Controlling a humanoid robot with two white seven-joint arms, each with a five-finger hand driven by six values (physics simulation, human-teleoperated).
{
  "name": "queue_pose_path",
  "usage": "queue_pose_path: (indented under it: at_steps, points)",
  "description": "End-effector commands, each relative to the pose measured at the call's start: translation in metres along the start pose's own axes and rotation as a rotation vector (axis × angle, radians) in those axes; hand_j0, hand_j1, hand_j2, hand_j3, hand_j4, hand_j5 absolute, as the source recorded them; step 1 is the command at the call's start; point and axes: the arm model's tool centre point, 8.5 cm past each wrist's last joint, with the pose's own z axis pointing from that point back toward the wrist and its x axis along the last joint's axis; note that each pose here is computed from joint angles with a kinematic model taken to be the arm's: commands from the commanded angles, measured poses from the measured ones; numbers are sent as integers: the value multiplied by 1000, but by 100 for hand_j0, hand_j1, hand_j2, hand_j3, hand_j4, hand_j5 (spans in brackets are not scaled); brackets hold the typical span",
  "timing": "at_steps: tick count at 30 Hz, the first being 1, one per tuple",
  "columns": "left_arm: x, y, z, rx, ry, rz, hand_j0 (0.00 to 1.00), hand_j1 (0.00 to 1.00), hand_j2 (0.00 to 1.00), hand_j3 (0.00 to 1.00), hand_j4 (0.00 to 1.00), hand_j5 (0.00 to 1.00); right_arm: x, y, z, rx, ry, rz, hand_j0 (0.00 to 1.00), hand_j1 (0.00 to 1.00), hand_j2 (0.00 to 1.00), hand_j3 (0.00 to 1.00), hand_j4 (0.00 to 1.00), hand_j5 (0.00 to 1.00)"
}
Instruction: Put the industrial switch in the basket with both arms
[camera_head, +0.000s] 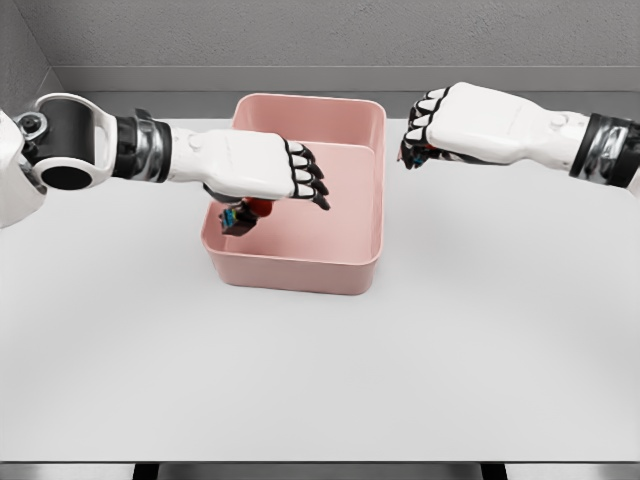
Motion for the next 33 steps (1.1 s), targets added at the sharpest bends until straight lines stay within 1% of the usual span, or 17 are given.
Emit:
queue_pose_path:
  at_steps: [1,3,4,8,9,11,12,14,15,16,17,18,19,21,23,25,33]
  points:
    - [2,5,-5,22,-16,9,100,100,100,100,100,100,0,-1,0,-8,0,-4,40,40,40,40,40,40]
    - [5,10,-10,38,-33,14,100,100,100,100,100,100,1,-1,-1,-9,-2,-7,40,40,40,40,40,40]
    - [6,11,-10,43,-36,21,100,100,100,100,100,100,1,-2,0,-12,-5,-14,40,40,40,40,40,40]
    - [5,14,-9,58,-41,34,100,100,100,100,100,100,0,-4,0,-15,-4,-10,40,40,40,40,40,40]
    - [3,20,-6,71,-37,31,100,100,100,100,100,100,0,-4,0,-13,-4,-10,40,40,40,40,40,40]
    - [-5,29,8,111,-13,52,100,100,100,100,100,100,0,-4,0,-17,-4,-10,40,40,40,40,40,40]
    - [-10,25,22,115,11,77,100,100,100,100,100,100,0,-4,0,-17,-4,-10,40,40,40,40,40,40]
    - [-20,12,55,122,61,151,100,100,100,100,100,100,1,-7,-1,-21,-9,-4,40,40,40,40,40,40]
    - [-27,-1,81,117,111,206,100,100,100,100,100,100,2,-8,-3,-28,-13,-5,40,40,40,40,40,40]
    - [-30,-13,103,119,147,260,100,100,100,100,100,100,2,-8,-4,-29,-14,-5,40,40,40,40,40,40]
    - [-35,-47,132,105,216,372,100,100,100,100,100,100,2,-8,-4,-31,-15,-6,40,40,40,40,40,40]
    - [-33,-73,144,98,243,460,100,100,100,100,100,100,5,-8,-8,-39,-24,-10,40,40,40,40,40,40]
    - [-30,-93,149,75,261,504,100,100,100,100,100,100,7,-9,-13,-48,-33,-13,40,40,40,40,40,40]
    - [-30,-113,159,61,294,558,100,100,100,100,100,100,12,-11,-22,-71,-53,-21,39,39,39,39,39,39]
    - [-23,-122,157,75,282,609,100,100,100,100,100,100,12,-13,-24,-75,-56,-20,40,40,40,40,40,40]
    - [-23,-123,159,72,287,610,100,100,100,100,100,100,13,-13,-25,-79,-60,-21,40,40,40,40,40,40]
    - [-21,-123,153,71,271,611,100,100,100,100,100,100,25,-14,-44,-115,-102,-40,40,40,40,40,40,40]
